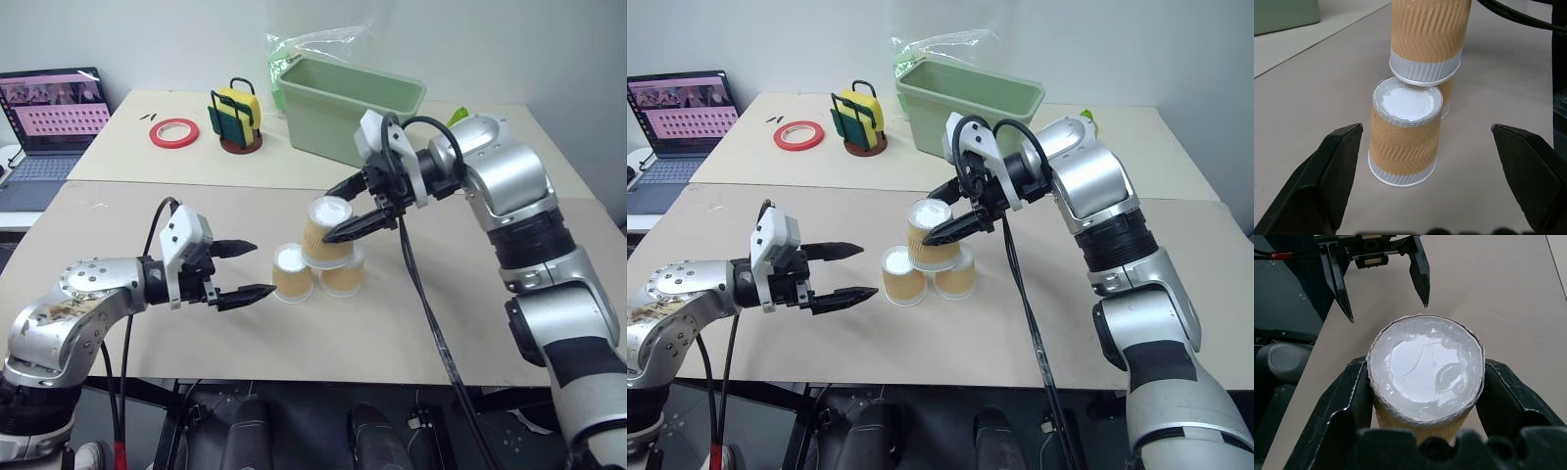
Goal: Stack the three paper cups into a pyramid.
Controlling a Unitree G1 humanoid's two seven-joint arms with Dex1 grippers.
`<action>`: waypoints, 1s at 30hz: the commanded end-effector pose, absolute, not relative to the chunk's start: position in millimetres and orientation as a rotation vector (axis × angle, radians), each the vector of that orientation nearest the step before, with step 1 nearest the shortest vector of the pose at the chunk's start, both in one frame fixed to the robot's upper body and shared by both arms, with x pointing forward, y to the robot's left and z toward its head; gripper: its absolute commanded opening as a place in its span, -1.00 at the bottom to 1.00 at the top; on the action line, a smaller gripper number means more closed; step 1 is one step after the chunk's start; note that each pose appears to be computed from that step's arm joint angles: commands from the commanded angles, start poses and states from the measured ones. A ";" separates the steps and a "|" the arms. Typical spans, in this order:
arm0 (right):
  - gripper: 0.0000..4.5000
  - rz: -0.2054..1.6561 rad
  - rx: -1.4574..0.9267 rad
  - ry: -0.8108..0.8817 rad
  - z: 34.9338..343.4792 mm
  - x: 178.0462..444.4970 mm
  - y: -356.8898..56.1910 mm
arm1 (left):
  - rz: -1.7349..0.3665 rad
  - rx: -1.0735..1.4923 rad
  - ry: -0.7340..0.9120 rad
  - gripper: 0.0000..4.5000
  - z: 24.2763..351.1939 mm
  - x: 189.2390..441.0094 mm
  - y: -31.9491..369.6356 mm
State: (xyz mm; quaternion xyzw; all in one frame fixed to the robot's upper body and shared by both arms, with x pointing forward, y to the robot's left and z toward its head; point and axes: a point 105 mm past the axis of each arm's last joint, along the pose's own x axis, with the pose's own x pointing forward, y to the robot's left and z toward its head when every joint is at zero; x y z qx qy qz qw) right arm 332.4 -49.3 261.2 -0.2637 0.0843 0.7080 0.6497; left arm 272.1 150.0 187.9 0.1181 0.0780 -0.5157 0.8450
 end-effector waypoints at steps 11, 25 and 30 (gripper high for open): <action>0.97 1.563 -0.603 0.143 263.7 336.9 -47.9 | -1.089 0.300 0.116 1.00 199.2 270.8 148.1; 0.97 1.537 -0.234 -0.213 387.2 282.3 -103.7 | -1.031 0.268 0.132 1.00 193.4 267.6 155.3; 0.97 1.068 -0.216 -0.150 359.3 328.3 -146.5 | -0.835 0.200 0.189 1.00 179.4 257.9 192.9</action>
